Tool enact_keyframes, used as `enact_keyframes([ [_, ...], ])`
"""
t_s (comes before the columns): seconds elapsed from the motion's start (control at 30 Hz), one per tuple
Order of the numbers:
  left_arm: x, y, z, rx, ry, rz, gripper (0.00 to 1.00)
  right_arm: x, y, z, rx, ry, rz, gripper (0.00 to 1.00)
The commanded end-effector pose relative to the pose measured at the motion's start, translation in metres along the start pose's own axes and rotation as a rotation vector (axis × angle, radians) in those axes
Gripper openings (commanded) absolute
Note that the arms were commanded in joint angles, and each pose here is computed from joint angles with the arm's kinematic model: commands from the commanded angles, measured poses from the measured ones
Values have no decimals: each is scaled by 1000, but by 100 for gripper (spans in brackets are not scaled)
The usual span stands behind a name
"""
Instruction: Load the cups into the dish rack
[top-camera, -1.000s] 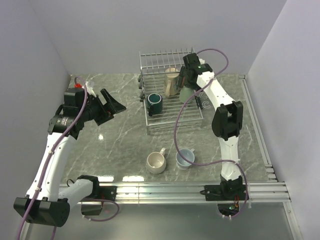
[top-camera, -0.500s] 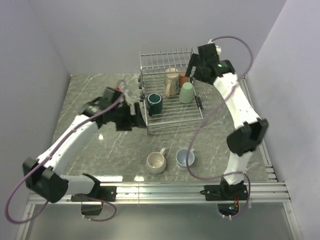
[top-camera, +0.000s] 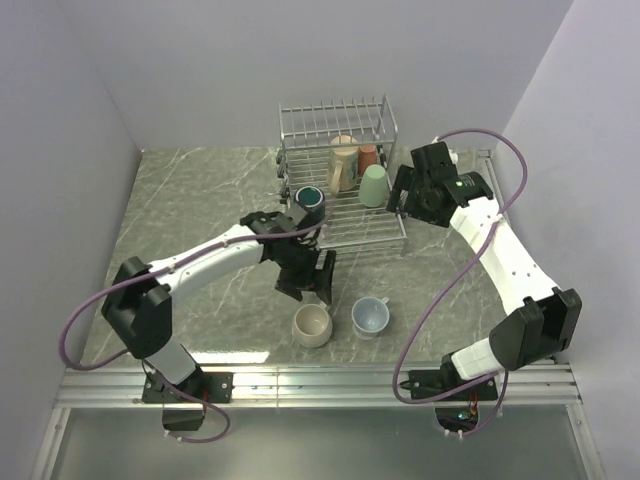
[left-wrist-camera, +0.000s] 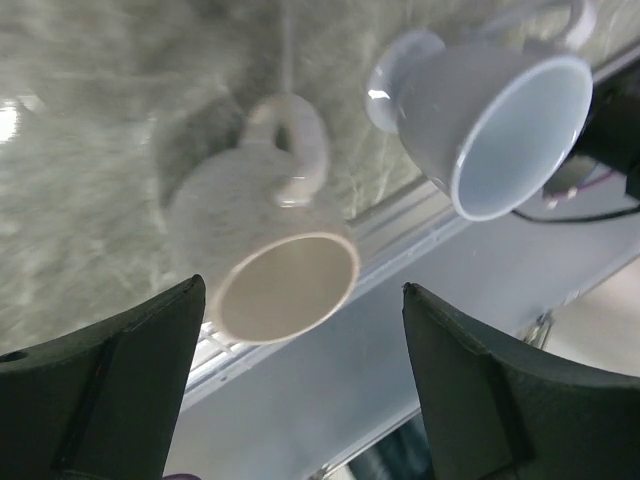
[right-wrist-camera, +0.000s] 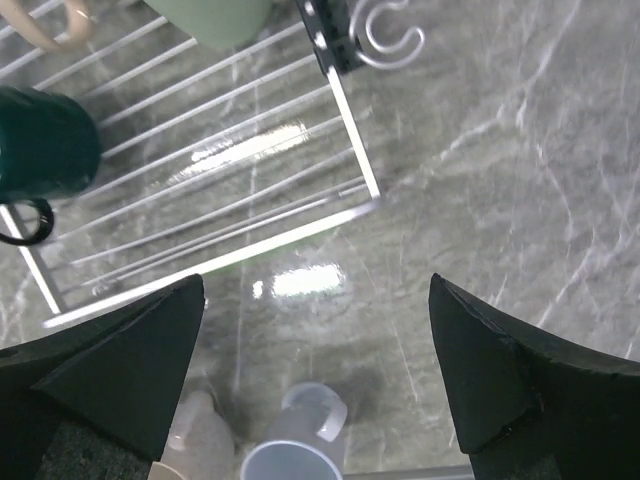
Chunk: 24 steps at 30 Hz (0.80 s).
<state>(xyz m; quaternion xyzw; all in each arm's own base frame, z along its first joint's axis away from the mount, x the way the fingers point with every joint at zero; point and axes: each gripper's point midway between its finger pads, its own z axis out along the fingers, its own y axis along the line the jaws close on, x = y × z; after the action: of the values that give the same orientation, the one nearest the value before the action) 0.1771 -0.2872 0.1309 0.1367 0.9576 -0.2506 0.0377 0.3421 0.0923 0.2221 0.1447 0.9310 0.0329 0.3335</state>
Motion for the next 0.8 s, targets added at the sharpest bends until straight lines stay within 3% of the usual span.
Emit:
enact_keyframes([
  [0.0,2,-32,3,70,21,99,85,-7,-1,-22,-33,-61,34,100],
  [0.1,5,-36,9,45,41,98,85,-2,-6,-24,-20,-51,29,100],
  [0.3,1,-23,-5,-68,-37,97,81,7,-14,-23,-4,-43,20,100],
  [0.53,32,-30,-11,-91,-47,289,86,13,-9,-13,-15,-8,13,100],
  [0.77,49,-32,7,-99,-15,330,84,16,-9,-6,-6,13,1,100],
])
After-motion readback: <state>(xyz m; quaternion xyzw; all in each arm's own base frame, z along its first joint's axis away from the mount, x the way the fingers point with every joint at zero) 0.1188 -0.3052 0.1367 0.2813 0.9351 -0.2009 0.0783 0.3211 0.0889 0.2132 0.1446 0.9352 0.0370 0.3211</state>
